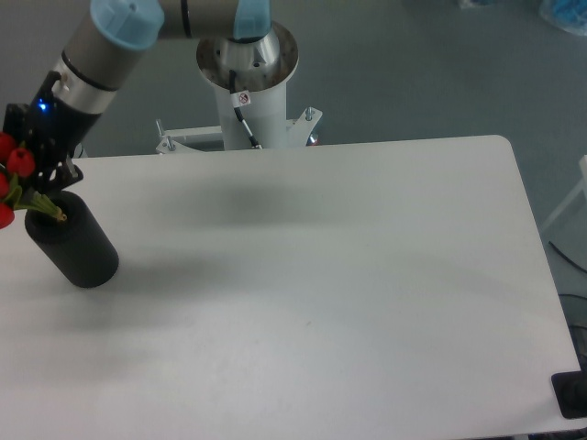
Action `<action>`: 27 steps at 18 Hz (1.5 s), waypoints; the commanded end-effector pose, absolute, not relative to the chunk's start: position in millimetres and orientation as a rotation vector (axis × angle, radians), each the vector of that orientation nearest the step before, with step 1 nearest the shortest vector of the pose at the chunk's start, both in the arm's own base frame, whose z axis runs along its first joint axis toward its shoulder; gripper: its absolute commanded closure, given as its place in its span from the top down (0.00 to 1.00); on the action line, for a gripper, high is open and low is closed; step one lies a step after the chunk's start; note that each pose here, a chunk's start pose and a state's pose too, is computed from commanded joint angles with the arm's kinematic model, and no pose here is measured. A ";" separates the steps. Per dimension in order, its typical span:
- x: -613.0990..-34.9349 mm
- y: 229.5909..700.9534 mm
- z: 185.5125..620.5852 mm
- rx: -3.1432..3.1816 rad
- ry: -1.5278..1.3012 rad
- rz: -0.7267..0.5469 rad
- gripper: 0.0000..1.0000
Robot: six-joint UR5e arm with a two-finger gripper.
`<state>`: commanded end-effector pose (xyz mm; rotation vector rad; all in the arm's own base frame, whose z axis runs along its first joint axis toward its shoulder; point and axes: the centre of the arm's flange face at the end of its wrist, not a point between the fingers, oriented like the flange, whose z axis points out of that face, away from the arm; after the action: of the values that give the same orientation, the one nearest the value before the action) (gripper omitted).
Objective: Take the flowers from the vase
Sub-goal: 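Lift the gripped tulips straight up out of the vase, then carry the tulip bunch away from the vase over the table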
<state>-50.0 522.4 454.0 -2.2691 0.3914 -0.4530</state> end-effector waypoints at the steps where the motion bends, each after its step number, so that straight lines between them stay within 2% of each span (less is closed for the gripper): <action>1: -52.3 523.1 458.8 -2.255 0.383 -0.464 0.44; 10: -58.4 514.0 498.8 -2.205 0.328 -0.441 0.43; 17: -67.9 511.3 523.1 -2.167 0.261 -0.472 0.44; 27: -78.1 493.0 554.4 -2.129 0.235 -0.409 0.43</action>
<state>-78.1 493.0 554.4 -2.1287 0.2349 -0.4087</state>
